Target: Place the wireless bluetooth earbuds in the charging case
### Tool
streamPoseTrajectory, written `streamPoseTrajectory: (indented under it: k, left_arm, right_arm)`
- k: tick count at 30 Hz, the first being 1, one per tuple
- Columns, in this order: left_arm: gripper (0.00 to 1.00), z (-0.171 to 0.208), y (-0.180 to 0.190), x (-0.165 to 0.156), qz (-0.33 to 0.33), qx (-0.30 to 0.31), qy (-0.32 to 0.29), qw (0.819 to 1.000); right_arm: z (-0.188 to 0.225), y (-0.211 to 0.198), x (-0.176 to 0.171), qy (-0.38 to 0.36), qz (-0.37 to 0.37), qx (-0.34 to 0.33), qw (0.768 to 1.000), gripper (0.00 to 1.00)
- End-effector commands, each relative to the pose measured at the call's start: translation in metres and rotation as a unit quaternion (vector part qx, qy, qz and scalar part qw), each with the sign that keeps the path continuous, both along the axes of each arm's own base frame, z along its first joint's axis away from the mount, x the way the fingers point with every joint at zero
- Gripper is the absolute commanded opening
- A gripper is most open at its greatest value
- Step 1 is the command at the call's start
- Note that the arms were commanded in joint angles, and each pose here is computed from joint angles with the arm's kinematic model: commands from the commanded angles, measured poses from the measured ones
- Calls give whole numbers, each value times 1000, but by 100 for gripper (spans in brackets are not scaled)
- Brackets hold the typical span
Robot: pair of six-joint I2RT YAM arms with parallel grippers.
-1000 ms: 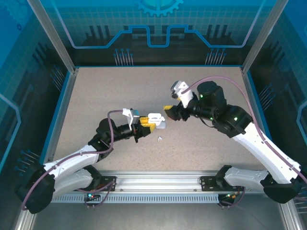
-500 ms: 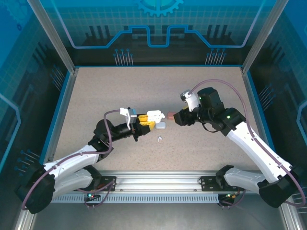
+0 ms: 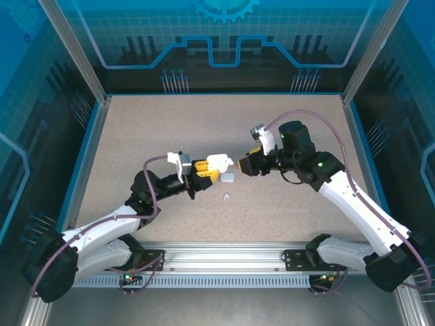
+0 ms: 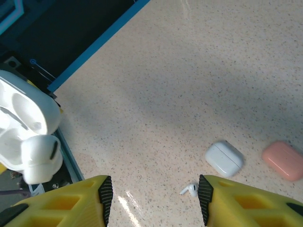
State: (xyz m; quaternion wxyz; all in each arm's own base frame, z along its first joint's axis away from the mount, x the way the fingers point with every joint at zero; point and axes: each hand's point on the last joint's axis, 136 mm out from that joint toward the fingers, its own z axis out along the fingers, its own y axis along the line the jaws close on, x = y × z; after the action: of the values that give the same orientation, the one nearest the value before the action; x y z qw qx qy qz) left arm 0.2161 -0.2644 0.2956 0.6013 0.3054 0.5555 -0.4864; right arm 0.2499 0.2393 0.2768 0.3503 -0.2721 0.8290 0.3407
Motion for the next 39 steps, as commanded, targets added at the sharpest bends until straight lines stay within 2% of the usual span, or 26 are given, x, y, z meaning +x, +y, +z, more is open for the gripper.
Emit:
streamPoseTrajectory:
  k: [1, 20, 39]
  left_arm:
    - [8, 24, -2, -7, -13, -22, -36, 999]
    - [8, 21, -2, -4, -7, -19, -33, 999]
    - [8, 15, -3, -2, -9, -16, -25, 1000]
  right_arm:
    - [23, 8, -4, -22, 20, 42, 999, 54]
    - [31, 28, -21, -15, 72, 56, 996, 54]
    - [35, 37, -22, -20, 79, 58, 995, 54]
